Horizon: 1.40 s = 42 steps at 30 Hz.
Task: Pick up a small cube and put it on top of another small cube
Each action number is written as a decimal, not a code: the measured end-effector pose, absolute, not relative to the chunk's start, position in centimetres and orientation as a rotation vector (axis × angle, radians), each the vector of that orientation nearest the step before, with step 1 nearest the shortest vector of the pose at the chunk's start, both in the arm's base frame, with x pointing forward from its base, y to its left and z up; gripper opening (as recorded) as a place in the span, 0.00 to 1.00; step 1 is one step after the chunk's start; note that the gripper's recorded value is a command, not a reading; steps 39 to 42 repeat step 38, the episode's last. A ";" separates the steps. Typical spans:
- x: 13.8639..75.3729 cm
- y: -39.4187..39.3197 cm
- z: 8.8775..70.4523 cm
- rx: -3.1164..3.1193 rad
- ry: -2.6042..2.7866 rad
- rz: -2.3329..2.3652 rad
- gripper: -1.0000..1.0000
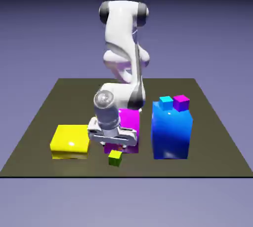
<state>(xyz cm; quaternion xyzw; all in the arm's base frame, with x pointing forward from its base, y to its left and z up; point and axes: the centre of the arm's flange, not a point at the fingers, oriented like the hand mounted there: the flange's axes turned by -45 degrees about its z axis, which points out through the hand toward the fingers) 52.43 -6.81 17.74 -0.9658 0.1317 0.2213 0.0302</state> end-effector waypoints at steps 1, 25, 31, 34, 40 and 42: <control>52.4 -6.8 17.7 -2.977 0.406 0.682 0.50; 41.8 29.4 42.5 -2.910 -1.243 0.577 0.00; 38.4 29.6 43.6 -2.969 -1.324 0.682 0.00; 37.8 28.3 39.8 -2.974 -1.309 0.683 0.00; 37.5 27.8 38.4 -2.976 -1.306 0.682 1.00; 37.5 27.8 38.4 -2.976 -1.306 0.682 1.00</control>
